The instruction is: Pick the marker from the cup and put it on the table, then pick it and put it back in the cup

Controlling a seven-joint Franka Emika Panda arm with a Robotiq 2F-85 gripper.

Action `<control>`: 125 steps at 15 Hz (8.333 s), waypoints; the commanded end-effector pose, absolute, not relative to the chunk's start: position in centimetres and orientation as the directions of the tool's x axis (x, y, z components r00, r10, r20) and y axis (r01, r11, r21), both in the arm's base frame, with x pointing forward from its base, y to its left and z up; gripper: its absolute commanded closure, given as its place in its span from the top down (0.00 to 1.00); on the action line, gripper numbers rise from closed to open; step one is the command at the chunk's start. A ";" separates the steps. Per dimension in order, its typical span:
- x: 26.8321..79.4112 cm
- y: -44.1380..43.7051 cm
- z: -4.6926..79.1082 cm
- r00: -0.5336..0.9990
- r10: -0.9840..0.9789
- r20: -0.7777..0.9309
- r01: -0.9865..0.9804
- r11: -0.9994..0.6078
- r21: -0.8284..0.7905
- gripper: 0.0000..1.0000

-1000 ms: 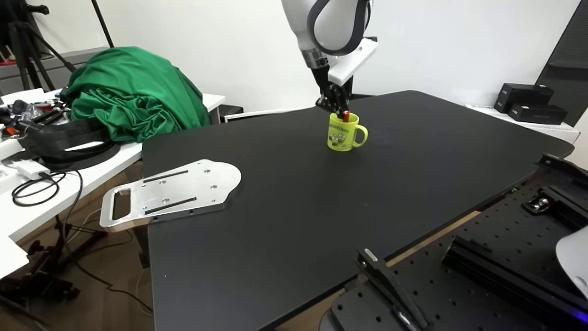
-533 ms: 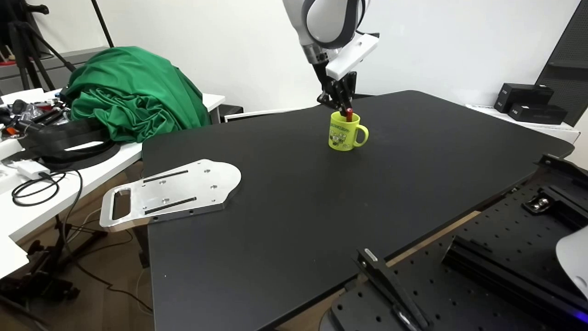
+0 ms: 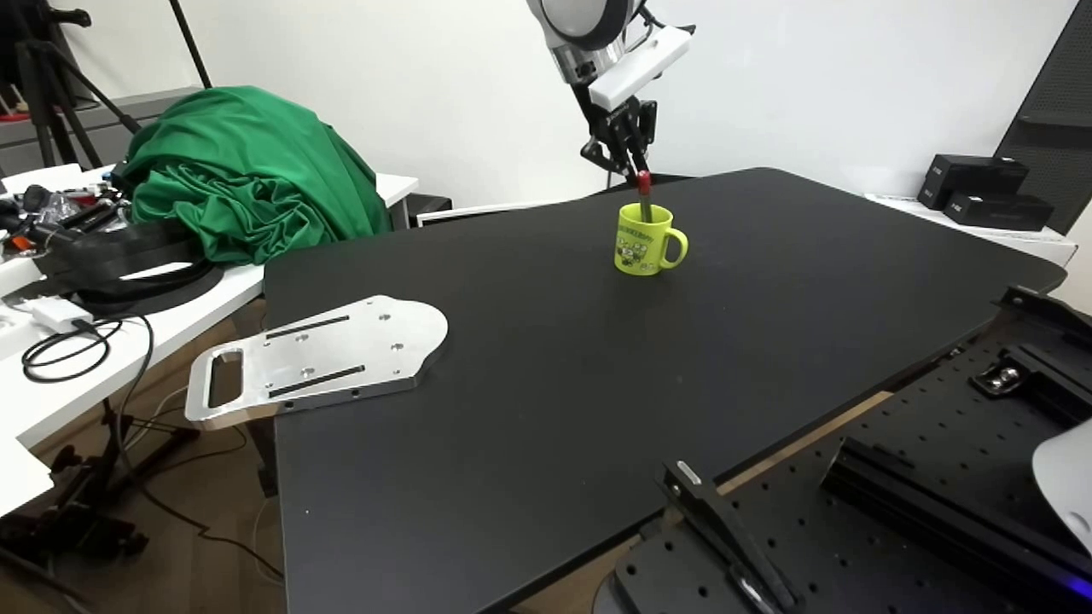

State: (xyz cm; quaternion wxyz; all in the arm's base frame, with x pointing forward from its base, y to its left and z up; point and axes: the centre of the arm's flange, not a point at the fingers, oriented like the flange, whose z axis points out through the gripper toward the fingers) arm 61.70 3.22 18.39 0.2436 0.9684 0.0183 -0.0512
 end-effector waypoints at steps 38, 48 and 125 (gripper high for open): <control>63.2 11.6 6.6 0.755 0.220 -0.617 0.230 -0.971 -0.065 0.05; 63.7 15.3 5.2 0.884 0.273 -0.379 0.309 -0.951 0.035 0.05; 51.7 9.3 6.5 0.989 -0.004 -0.145 0.007 -0.997 0.078 0.06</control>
